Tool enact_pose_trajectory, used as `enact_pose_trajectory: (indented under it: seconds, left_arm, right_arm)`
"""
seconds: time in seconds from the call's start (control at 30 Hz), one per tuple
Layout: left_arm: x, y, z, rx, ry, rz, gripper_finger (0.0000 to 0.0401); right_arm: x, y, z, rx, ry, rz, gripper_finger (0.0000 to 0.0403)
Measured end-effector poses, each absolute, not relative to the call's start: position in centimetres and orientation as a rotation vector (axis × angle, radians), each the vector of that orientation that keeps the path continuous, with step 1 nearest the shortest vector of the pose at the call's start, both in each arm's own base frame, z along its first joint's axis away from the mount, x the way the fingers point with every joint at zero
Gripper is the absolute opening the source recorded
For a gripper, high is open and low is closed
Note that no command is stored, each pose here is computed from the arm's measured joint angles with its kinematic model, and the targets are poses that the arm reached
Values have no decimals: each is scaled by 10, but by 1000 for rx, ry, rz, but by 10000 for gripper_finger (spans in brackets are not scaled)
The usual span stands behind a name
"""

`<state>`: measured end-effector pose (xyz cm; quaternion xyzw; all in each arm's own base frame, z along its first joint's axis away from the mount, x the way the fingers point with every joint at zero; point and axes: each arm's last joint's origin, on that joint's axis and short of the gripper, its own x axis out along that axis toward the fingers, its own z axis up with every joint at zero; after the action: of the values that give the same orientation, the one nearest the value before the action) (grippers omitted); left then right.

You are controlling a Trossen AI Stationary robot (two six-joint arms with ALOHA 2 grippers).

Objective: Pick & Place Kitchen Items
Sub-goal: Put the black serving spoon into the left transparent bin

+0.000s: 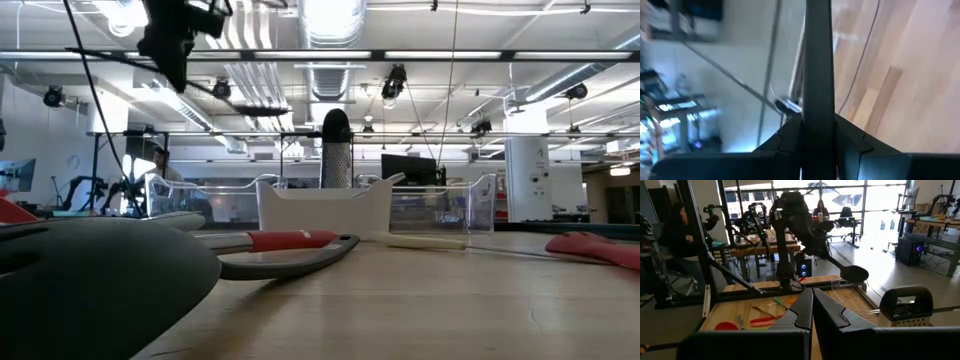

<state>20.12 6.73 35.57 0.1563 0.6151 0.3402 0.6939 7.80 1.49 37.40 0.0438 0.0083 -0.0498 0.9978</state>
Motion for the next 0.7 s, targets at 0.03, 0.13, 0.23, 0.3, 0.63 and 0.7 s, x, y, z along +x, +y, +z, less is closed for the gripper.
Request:
enact_pose_trajectory:
  seconds: [0.03, 0.13, 0.23, 0.3, 0.63, 0.7]
  left_arm:
    - [199, 75, 354, 327, 1399, 764, 81]
    - [193, 99, 349, 229, 1466, 745, 81]
    - [186, 121, 343, 111, 1511, 712, 81]
    - [183, 136, 339, 43, 1536, 685, 81]
    - [195, 180, 311, -132, 1612, 465, 81]
    - [202, 187, 305, -145, 1631, 450, 81]
  right_arm:
    - [78, 15, 374, 87, 17, -100, 8]
    - [78, 15, 374, 88, 17, -100, 8]
    - [78, 15, 374, 88, 17, -99, 8]
    - [78, 15, 374, 88, 17, -99, 8]
    - [78, 15, 374, 88, 17, -99, 8]
    - [78, 15, 374, 88, 17, -100, 8]
